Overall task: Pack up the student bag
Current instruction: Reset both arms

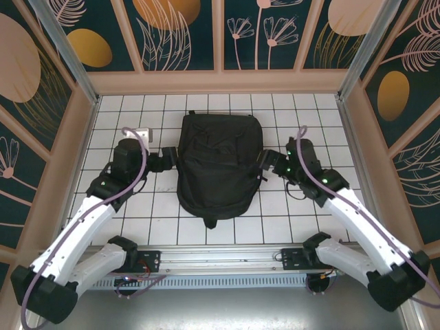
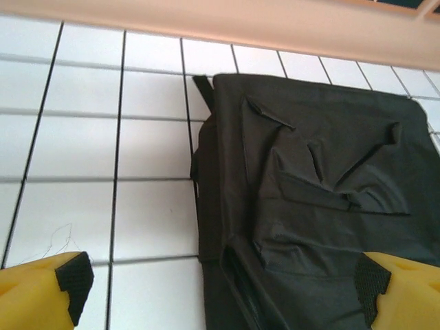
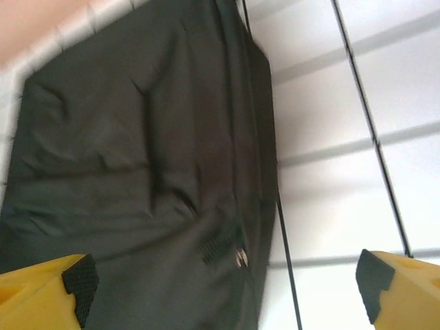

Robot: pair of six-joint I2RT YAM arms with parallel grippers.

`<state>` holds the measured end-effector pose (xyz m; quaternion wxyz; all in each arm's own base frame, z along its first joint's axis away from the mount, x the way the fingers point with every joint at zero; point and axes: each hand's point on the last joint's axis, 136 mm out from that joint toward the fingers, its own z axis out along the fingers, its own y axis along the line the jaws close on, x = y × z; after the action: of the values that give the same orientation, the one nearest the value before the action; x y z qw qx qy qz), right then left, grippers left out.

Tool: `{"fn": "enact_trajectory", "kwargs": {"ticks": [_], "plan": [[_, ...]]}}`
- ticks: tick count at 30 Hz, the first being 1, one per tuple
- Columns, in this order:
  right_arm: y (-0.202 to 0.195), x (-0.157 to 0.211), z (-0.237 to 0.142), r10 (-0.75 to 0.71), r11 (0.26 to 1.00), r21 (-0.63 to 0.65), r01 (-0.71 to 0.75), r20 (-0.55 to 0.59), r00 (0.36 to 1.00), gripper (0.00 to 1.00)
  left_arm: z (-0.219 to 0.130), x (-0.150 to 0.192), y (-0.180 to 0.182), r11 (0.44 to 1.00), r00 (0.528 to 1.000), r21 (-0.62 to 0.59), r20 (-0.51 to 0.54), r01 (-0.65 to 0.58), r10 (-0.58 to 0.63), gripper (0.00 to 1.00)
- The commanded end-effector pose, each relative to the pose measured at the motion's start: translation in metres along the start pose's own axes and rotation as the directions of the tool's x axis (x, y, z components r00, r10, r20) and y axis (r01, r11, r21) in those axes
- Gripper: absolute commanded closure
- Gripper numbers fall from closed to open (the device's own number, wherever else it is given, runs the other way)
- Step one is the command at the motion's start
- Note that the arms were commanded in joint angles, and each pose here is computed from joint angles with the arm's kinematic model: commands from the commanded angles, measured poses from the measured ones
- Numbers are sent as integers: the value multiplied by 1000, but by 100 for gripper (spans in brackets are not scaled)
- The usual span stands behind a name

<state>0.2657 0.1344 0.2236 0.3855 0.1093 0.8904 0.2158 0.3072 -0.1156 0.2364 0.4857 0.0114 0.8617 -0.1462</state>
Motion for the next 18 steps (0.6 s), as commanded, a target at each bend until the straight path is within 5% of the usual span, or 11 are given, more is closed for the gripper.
{"fn": "enact_trajectory", "kwargs": {"ticks": [1,4,9,13,18], "plan": [[11,-81,-59,12,1000,-21,-5,382,924,1,10,-39,7,980,963,-92,189,-176,190,1],[1,-113,-90,88,996,-37,-81,575,814,1,6,-54,45,957,921,-271,339,-99,192,1],[4,-130,-102,52,997,-79,10,744,666,1,4,-60,59,980,808,-197,576,-7,122,1],[22,-138,-82,-260,959,122,256,736,625,1,29,-47,110,932,847,-361,507,42,158,1],[-24,-149,-51,-413,910,337,240,698,585,1,55,-5,163,907,910,-405,408,110,71,1]]}}
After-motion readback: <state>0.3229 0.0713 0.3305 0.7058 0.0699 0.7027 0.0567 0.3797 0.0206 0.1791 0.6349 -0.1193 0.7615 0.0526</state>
